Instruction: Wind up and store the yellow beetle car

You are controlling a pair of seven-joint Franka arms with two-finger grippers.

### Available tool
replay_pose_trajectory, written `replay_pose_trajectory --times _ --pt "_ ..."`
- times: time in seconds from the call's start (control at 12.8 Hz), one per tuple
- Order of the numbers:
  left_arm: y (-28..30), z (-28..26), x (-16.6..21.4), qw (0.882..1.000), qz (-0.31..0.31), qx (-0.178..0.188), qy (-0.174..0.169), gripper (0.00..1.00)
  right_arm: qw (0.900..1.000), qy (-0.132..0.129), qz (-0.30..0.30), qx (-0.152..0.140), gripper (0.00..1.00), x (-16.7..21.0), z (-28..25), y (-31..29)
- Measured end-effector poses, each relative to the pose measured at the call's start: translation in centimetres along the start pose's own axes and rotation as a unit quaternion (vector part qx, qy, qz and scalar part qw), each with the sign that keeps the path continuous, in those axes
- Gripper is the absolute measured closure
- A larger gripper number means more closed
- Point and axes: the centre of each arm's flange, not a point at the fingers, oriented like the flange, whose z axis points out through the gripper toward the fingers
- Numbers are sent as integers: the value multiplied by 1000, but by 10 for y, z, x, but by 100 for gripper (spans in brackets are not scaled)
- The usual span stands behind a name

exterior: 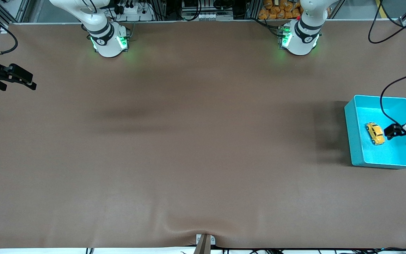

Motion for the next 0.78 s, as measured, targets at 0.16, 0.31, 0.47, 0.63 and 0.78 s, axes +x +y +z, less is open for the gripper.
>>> replay_pose_trajectory --times 0.16,0.31,0.47,0.63,0.78 --pt "28 -90 7 999 -8 -47 0 0 1000 -2 1 0 0 0 0 1" --pt "45 -159 4 998 1 -63 16 0 1000 -3 1 0 0 -1 0 1" --pt "63 -199 -2 998 16 -63 26 0 1000 -3 2 0 0 -1 0 2" --pt "79 -229 -7 996 28 -73 33 0 1000 -3 2 1 0 -1 0 2" --pt "91 -250 -13 994 35 -96 41 0 1000 -4 4 1 0 -1 0 4"
